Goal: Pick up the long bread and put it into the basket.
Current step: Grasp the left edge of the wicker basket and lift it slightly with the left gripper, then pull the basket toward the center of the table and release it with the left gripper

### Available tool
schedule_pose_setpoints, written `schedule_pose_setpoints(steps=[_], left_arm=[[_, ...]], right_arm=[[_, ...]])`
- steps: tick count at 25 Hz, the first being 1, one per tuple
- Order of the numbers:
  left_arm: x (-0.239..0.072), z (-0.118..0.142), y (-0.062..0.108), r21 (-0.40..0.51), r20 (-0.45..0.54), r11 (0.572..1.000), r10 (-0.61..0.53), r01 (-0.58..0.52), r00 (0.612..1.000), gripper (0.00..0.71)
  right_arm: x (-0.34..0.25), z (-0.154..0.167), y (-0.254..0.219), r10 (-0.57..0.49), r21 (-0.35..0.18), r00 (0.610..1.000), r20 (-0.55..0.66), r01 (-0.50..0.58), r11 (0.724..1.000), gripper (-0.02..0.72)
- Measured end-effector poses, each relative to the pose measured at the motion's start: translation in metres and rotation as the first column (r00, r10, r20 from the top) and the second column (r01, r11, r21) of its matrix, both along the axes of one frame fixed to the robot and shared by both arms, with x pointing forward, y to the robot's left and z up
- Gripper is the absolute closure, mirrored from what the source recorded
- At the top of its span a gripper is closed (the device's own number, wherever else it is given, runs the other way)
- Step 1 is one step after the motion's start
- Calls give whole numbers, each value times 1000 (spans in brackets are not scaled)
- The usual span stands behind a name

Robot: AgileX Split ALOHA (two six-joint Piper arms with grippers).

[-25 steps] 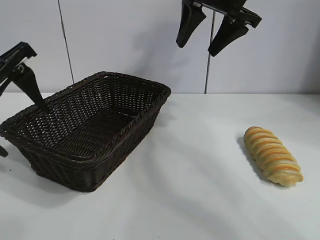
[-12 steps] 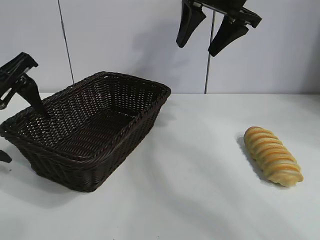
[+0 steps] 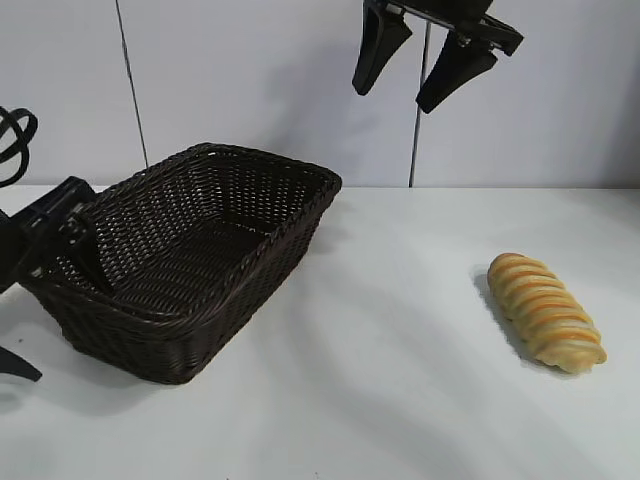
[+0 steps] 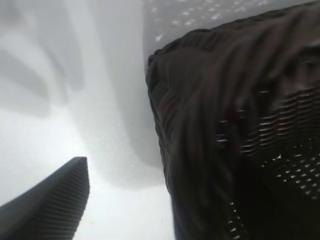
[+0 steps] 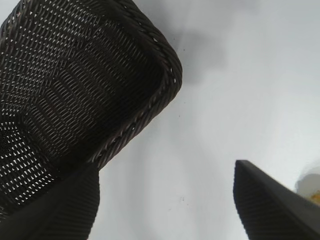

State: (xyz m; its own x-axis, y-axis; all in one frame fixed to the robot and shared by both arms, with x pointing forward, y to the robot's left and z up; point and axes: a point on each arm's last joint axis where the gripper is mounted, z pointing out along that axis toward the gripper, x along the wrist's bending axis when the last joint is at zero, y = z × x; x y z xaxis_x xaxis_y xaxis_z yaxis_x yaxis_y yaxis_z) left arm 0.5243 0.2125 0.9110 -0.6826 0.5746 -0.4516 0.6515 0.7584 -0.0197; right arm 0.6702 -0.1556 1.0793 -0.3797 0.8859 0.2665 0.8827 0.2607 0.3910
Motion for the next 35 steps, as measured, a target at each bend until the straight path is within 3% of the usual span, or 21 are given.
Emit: schedule_pose_setpoints(steps=[7,14,21,28,35], left_arm=[[0,0,0,0,1,1000,-1,1,1000,428],[1,0,0,-6,2,1000,11,-11,1000,597],[0,1,-2,-9,-11,1000,-9,9,1000,604],[13,20,-11,-45,-10,995,-92,91,996,604],[22,33,-11,28,4,976,-217,217,976,604]], right_arm=[[0,0,0,0,0,1000,0,0,1000,164],[0,0,0,0,0,1000,0,0,1000,164],[0,0,0,-2,1,1000,-1,2,1000,164],[0,0,0,-3,1,1000,0,3,1000,164],[0,0,0,-3,0,1000,0,3,1000,164]])
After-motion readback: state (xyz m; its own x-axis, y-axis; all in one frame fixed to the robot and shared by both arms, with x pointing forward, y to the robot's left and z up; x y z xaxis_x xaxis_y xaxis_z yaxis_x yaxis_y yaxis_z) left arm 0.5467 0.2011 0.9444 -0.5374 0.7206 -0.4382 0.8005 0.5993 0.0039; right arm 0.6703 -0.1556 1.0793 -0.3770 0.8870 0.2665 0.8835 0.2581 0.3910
